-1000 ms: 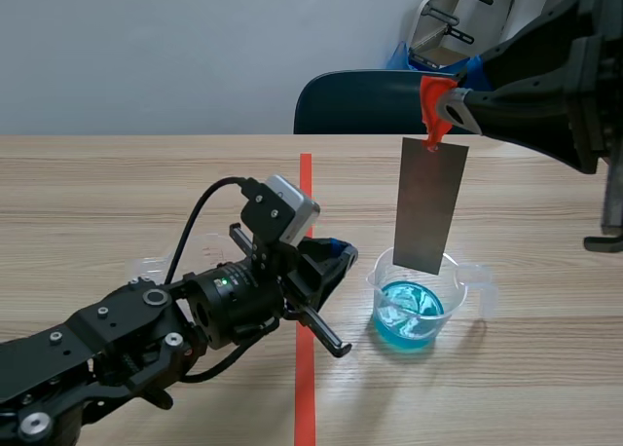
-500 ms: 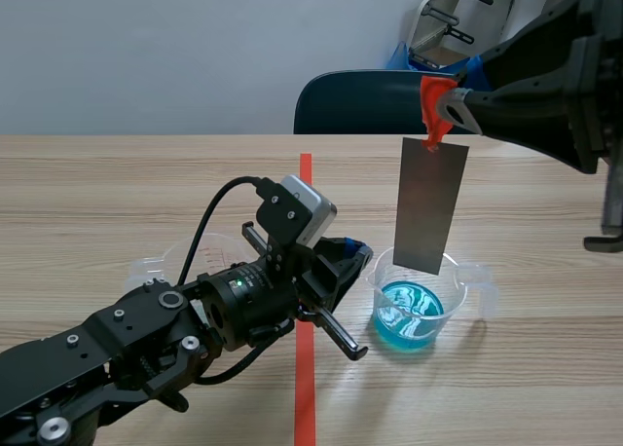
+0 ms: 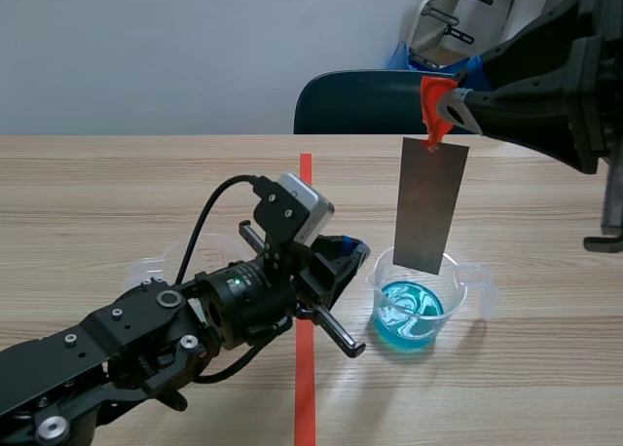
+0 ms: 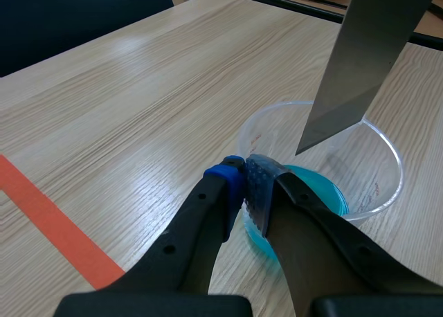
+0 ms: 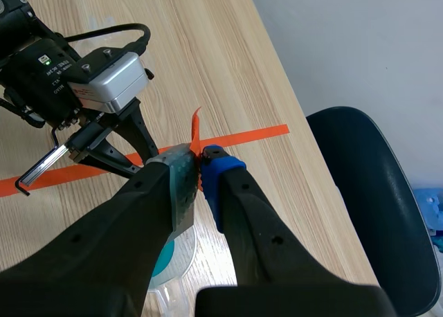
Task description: Do the redox reaction experiment
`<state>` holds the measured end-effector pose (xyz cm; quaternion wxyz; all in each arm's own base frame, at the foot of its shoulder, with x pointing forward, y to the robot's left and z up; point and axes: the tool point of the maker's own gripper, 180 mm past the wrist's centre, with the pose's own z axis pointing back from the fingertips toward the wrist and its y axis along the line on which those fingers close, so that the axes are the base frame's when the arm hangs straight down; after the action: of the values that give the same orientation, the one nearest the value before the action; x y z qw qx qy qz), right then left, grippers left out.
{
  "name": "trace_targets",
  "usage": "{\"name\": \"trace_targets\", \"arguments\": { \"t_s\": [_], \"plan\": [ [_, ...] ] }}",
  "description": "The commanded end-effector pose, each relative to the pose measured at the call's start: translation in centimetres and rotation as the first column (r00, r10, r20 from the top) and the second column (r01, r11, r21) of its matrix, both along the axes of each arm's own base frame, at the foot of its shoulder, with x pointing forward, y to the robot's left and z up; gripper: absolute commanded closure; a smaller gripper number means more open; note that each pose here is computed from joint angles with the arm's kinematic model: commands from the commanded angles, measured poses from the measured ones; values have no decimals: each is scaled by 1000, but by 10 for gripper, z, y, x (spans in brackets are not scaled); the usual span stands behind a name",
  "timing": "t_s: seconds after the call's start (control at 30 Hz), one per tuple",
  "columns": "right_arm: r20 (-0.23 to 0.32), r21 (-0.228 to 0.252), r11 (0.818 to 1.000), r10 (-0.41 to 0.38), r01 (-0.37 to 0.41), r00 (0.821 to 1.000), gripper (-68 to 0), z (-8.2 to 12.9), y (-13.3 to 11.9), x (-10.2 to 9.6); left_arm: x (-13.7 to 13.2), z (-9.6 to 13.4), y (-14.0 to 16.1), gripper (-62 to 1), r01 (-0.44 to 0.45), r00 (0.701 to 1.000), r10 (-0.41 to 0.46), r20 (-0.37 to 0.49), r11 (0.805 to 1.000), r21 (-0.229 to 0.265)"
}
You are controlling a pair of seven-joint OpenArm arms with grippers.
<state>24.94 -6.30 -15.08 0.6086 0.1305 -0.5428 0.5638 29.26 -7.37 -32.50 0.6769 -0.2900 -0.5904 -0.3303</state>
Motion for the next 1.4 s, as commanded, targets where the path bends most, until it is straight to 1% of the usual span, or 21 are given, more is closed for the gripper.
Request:
{"name": "trace_targets", "arguments": {
  "t_s": [0.0,0.1,0.27,0.33,0.37,0.63,0.73,0.8,0.9,1.0,1.2,1.37],
  "plan": [
    [26,20,1000,7,-7,1000,-8,8,2,2,-1,15,6,-26,-12,999,14,34,999,-37],
    [26,21,1000,7,-8,1000,-8,8,2,1,-5,19,21,-26,-37,999,38,33,998,-52],
    [26,21,1000,7,-8,1000,-8,9,2,2,-20,22,50,-27,-69,997,70,31,997,-34],
    [26,20,1000,7,-7,1000,-8,8,2,2,-31,22,57,-32,-64,997,64,31,998,-25],
    [26,20,1000,7,-7,1000,-8,8,2,2,-38,24,59,-48,-54,998,55,33,998,-24],
    [26,21,1000,7,-8,1000,-8,9,2,2,-84,32,63,-220,17,1000,-17,4,1000,-17],
    [26,21,1000,7,-8,1000,-8,9,2,2,-95,30,65,-319,27,1000,-27,-15,1000,-11],
    [26,21,1000,7,-8,1000,-8,9,2,2,-98,28,67,-392,9,1000,-10,-22,1000,-7],
    [26,21,1000,7,-8,1000,-8,9,2,2,-100,28,69,-505,-11,1000,11,-20,1000,-11],
    [26,21,1000,7,-8,1000,-8,9,2,2,-106,26,68,-618,0,1000,0,-13,1000,-3],
    [26,21,1000,7,-8,1000,-8,9,2,2,-102,30,73,-623,-55,998,55,14,998,-3],
    [26,21,1000,7,-8,1000,-8,9,2,2,-102,30,73,-623,-59,998,59,14,998,0]
  ]
}}
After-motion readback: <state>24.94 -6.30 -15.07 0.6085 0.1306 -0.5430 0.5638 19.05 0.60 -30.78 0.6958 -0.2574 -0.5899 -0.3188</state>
